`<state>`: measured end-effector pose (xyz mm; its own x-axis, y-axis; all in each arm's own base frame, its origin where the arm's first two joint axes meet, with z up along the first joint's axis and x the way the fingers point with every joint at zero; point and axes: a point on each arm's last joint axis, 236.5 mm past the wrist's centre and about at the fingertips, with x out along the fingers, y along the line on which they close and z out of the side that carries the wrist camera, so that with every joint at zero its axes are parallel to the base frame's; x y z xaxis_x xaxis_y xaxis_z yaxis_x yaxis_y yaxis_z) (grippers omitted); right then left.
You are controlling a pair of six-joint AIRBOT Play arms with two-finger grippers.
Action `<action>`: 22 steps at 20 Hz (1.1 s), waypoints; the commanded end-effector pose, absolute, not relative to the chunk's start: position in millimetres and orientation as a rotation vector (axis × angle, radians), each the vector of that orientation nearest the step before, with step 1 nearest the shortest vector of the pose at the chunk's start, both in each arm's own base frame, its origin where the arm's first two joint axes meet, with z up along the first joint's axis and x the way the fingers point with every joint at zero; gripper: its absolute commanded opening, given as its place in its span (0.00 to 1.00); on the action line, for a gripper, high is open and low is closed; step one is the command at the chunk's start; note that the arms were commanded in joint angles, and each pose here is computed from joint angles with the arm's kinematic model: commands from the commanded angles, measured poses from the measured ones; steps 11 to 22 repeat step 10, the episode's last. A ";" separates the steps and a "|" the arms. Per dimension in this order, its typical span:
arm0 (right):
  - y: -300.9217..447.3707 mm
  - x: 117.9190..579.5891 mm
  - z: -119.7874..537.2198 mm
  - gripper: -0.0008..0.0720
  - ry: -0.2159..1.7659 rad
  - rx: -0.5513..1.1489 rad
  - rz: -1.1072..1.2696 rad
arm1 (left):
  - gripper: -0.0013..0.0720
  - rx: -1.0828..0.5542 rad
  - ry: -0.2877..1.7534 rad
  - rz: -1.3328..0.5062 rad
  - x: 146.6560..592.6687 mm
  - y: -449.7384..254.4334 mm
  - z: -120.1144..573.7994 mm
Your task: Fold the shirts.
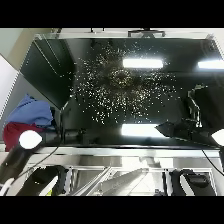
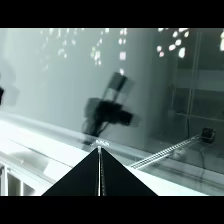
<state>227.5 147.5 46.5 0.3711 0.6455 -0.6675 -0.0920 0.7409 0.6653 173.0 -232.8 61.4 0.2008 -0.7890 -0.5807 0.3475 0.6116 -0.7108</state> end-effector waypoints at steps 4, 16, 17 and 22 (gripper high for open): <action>160.1 216.2 42.7 0.04 1.106 0.611 0.550 | 0.05 -0.524 1.065 -0.791 160.1 -223.5 42.3; 160.1 216.2 42.8 0.04 1.106 0.611 0.550 | 0.05 -0.525 1.057 -0.786 162.3 -223.1 42.6; 160.1 216.2 42.8 0.04 1.106 0.611 0.550 | 0.05 -0.525 1.057 -0.786 162.3 -223.1 42.6; 160.1 216.2 42.8 0.04 1.106 0.611 0.550 | 0.05 -0.525 1.057 -0.786 162.3 -223.1 42.6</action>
